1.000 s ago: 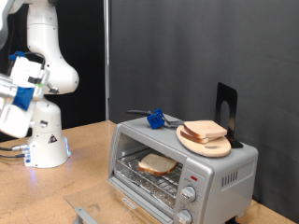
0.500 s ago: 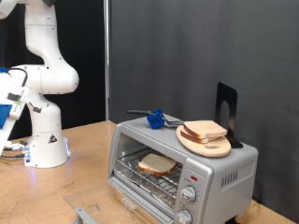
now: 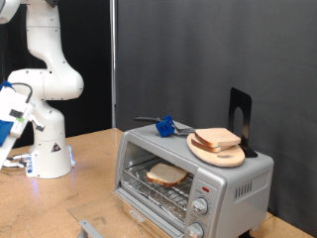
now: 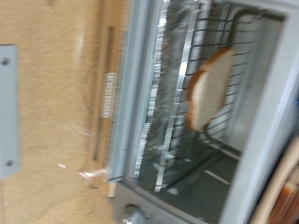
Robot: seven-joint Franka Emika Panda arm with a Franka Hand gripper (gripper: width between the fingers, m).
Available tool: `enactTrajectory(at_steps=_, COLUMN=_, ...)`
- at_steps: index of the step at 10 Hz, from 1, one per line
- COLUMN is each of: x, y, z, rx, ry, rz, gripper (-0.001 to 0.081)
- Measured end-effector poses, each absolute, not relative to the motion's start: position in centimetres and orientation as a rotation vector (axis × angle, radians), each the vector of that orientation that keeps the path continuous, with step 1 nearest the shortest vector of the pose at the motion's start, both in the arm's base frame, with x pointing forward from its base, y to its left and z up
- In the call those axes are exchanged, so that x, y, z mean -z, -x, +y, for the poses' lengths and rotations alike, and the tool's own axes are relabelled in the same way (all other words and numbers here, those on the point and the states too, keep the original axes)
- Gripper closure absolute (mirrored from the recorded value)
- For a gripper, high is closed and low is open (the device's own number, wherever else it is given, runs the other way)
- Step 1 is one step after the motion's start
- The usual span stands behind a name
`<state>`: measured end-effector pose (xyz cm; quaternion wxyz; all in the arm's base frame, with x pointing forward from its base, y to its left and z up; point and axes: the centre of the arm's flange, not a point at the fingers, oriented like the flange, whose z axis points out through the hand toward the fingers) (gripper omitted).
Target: Make a piece of toast with the oven
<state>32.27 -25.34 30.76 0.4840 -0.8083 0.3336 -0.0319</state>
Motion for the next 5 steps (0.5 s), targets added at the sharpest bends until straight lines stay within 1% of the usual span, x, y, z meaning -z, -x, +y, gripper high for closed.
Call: enactTrajectory(at_steps=5, x=-23.6, y=-34.1, z=-25.4, rx=0.123, ry=2.033, rz=0.876, gripper=0.0000)
